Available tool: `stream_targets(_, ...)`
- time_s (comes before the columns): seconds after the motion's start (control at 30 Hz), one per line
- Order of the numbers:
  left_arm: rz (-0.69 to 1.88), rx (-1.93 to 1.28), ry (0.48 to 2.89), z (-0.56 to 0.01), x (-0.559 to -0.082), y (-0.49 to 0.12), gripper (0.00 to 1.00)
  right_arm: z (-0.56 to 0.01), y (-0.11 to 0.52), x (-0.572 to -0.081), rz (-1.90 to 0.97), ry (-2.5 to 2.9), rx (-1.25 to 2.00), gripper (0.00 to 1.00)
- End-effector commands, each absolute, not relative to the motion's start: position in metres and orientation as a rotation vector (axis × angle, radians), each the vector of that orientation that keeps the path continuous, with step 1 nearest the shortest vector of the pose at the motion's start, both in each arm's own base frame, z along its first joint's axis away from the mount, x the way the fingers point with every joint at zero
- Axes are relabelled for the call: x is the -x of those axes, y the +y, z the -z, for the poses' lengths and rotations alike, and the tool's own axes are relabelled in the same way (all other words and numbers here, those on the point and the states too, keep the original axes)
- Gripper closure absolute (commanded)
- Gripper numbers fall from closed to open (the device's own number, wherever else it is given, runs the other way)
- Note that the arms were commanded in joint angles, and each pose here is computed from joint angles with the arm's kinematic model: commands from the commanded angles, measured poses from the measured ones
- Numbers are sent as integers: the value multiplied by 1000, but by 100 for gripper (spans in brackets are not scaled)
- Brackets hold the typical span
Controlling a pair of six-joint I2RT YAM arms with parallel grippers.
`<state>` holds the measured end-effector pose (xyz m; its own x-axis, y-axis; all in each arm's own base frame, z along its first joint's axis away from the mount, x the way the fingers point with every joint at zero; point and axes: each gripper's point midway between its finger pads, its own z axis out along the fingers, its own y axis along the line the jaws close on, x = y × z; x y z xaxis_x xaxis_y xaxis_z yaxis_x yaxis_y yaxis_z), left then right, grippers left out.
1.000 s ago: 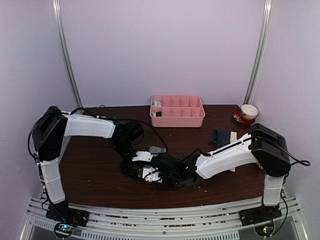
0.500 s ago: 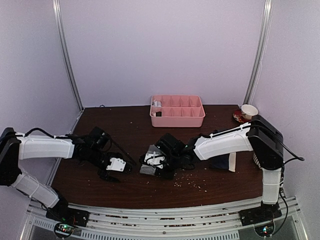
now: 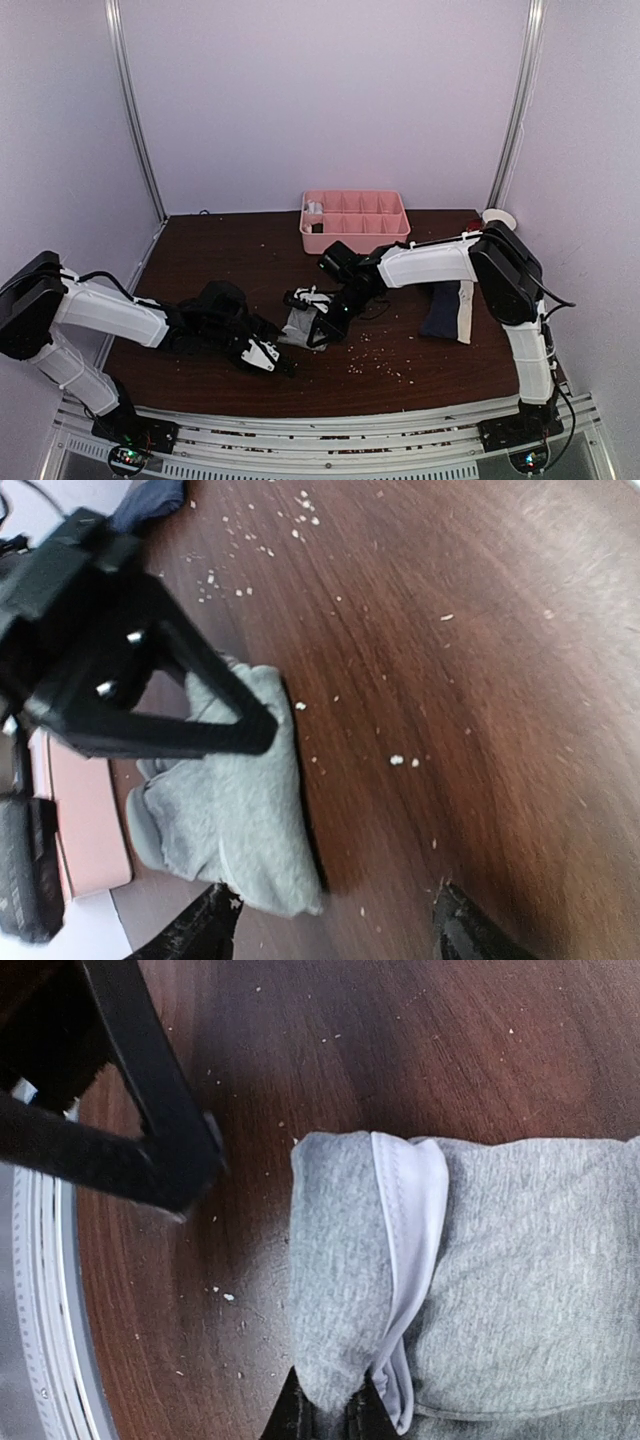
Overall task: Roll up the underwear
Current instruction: Roll the underwear at the center of the board.
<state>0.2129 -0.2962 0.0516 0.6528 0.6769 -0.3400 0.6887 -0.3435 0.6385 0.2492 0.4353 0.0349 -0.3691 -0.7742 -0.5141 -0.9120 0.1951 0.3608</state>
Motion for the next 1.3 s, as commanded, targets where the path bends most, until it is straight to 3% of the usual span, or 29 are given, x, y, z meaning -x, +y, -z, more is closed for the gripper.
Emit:
stream_targets(0.0, -129, -1977, 1009, -66, -245, -323, 31, -2, 413, -228, -976, 2443, 1667, 100)
stream_targets(0.17, -149, -1956, 1013, -63, -254, -332, 32, 5, 411, -227, -976, 2453, 1702, 100)
stream_targets(0.57, -217, -2035, 1011, -30, -253, -334, 54, 8, 406, -232, -978, 2459, 1709, 100)
stream_targets(0.77, -221, -2061, 1024, -24, -251, -334, 84, 7, 402, -240, -978, 2469, 1694, 100)
stream_targets(0.83, -214, -2084, 1040, -21, -249, -334, 100, 4, 403, -243, -977, 2459, 1688, 97)
stream_targets(1.13, -98, -2204, 1286, -3, -234, -319, 100, -51, 400, -262, -852, 2333, 1527, 64)
stream_targets(1.2, -58, -2237, 1358, 2, -229, -315, 100, -64, 394, -267, -803, 2308, 1463, 52)
stream_targets(1.27, 13, -2263, 1425, 4, -223, -313, 100, -71, 383, -264, -763, 2291, 1408, 48)
